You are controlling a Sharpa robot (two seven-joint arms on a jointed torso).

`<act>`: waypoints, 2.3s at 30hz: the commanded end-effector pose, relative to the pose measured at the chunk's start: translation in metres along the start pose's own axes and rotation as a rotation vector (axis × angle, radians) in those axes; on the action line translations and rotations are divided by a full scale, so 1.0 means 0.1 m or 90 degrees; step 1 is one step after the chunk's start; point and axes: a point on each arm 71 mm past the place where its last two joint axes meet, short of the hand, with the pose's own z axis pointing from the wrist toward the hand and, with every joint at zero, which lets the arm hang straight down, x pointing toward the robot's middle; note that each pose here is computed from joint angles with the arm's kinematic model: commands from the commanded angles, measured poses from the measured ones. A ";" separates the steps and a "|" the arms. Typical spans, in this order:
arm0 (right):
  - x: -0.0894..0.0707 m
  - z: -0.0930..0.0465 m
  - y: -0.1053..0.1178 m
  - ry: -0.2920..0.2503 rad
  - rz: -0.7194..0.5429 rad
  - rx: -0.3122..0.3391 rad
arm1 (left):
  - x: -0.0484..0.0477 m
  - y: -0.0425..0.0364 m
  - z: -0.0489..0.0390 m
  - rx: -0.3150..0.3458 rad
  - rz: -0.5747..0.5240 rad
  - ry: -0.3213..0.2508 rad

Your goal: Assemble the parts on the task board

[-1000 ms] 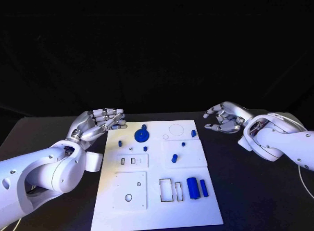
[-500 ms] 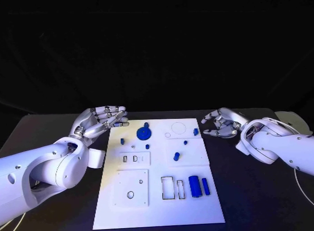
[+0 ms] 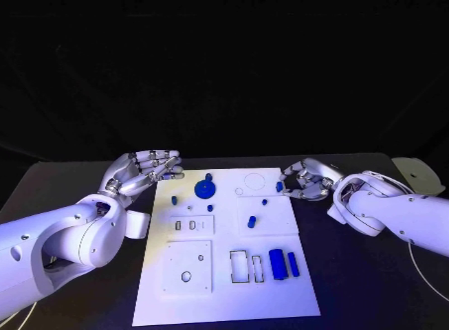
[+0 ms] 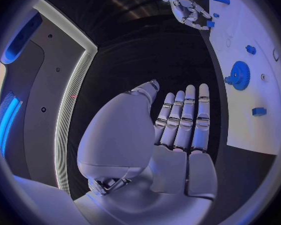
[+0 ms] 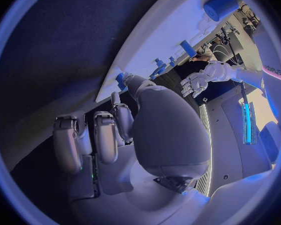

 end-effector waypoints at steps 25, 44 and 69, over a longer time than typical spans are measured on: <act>0.10 0.07 0.07 0.000 0.004 0.007 | 0.017 -0.004 0.004 -0.003 -0.005 0.007; 0.08 0.07 0.09 -0.029 0.003 0.000 | 0.014 -0.005 0.000 -0.004 -0.005 0.007; 0.34 0.00 1.23 -0.044 0.020 -0.057 | -0.046 0.095 0.146 -0.010 0.000 -0.004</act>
